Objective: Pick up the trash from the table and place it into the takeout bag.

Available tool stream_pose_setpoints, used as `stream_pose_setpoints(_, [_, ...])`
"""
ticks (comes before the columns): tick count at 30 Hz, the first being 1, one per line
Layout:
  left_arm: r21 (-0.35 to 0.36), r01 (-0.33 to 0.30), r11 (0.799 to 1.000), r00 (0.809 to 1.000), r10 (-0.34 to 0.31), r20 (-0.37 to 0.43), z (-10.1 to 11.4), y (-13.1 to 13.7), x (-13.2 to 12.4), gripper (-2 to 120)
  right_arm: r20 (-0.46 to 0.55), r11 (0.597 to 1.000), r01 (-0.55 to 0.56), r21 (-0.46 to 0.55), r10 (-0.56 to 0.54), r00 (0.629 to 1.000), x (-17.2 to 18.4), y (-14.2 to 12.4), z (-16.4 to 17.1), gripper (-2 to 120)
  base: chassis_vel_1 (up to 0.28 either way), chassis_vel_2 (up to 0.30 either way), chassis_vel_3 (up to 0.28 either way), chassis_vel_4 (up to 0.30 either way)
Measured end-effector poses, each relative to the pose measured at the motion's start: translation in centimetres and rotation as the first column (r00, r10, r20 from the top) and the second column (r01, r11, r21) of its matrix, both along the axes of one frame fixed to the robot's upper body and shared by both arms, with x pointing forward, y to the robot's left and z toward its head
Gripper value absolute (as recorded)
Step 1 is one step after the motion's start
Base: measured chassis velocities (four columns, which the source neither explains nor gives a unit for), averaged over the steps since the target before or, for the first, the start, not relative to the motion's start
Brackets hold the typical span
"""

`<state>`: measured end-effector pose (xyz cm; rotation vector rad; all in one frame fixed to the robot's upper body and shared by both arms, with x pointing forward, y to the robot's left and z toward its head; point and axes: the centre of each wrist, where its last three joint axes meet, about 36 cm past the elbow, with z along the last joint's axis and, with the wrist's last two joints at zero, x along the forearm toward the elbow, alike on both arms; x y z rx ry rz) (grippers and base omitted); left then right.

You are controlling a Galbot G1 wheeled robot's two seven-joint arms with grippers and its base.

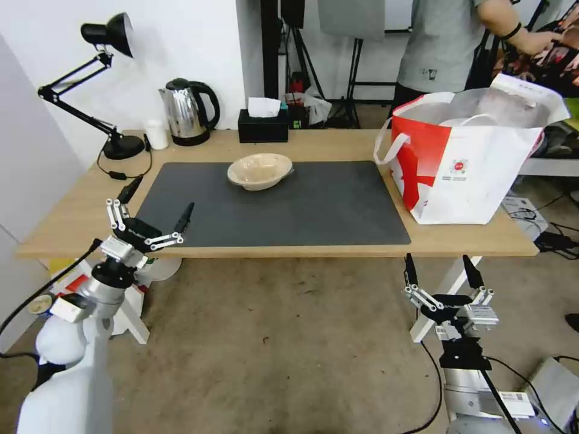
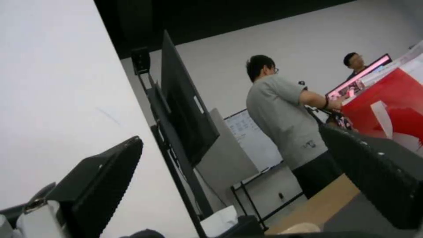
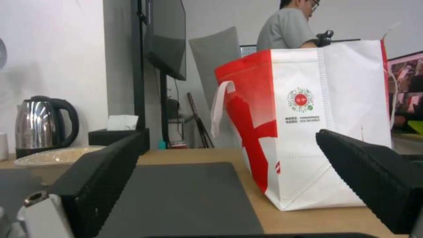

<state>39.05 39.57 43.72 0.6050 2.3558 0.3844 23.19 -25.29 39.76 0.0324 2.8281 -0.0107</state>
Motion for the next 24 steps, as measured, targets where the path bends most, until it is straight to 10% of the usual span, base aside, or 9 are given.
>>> stream_pose_setpoints(24, [0.167, 0.054, 0.984, 0.998, -0.046, -0.053, 2.3, 2.9, 4.9, 100, 0.0, 1.0, 0.0, 0.0, 0.0, 1.0, 0.0, 0.0, 0.0, 100, 0.0, 0.0, 0.0, 0.0])
